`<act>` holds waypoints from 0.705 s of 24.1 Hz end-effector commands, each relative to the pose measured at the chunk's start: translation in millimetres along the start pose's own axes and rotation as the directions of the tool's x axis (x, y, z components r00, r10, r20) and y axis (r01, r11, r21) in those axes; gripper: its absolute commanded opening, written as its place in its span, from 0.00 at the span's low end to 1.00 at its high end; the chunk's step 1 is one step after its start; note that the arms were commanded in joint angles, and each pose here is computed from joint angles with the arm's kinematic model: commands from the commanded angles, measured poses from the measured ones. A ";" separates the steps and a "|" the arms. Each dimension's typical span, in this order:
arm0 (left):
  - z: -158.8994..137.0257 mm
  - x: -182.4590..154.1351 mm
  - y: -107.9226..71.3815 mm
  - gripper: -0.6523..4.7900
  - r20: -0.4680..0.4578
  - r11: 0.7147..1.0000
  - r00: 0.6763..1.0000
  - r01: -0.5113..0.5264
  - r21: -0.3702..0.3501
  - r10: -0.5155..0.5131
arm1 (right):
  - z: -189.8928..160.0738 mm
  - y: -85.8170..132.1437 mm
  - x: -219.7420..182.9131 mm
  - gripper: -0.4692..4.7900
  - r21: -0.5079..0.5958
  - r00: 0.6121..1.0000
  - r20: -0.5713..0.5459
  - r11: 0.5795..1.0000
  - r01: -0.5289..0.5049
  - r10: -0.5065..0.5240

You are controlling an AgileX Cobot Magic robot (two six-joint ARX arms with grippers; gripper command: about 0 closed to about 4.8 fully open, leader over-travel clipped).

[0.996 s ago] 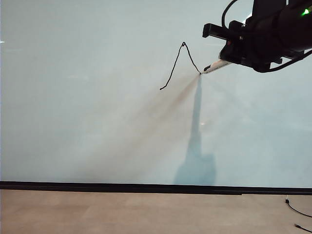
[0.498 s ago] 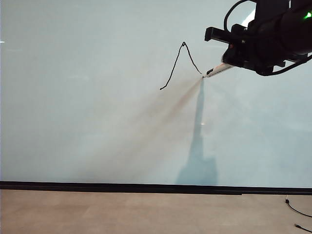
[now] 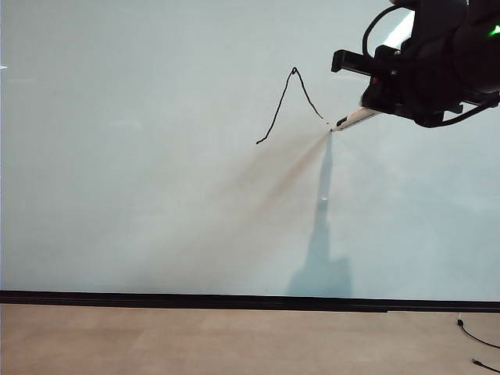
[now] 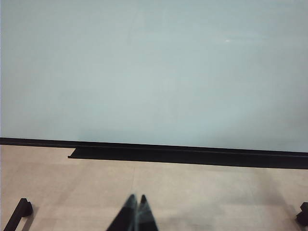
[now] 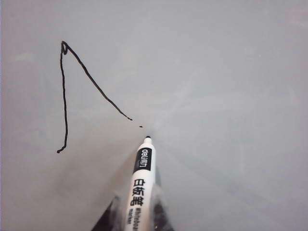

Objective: Pick up the pen on the shelf to the right of the whiteboard and write the letter A.

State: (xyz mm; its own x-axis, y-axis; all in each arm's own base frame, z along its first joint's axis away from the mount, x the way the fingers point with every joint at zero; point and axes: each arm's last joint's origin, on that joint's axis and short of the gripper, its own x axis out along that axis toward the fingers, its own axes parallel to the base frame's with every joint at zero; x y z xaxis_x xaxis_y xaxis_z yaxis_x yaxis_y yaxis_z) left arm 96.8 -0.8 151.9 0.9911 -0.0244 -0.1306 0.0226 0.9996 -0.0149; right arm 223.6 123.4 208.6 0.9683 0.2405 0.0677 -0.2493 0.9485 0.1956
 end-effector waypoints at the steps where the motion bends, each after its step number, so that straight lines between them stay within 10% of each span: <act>1: 1.4 -0.2 -0.1 0.11 0.008 1.000 1.000 0.000 0.004 0.000 | 3.3 0.4 0.3 0.07 0.013 1.000 0.022 1.000 0.001 -0.001; 17: 1.4 -0.2 -0.1 0.11 0.008 1.000 1.000 0.000 0.004 0.000 | -1.4 -2.0 0.2 0.07 0.016 0.998 -0.018 0.998 0.053 -0.053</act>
State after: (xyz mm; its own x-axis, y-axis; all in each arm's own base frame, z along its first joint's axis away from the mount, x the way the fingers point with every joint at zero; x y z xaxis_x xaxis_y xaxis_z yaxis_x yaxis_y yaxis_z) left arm 96.8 -0.8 151.9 0.9911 -0.0244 -0.1306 0.0226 0.9996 -0.0149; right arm 224.1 122.4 204.3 0.9791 0.2021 0.0243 -0.2028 0.9577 0.2043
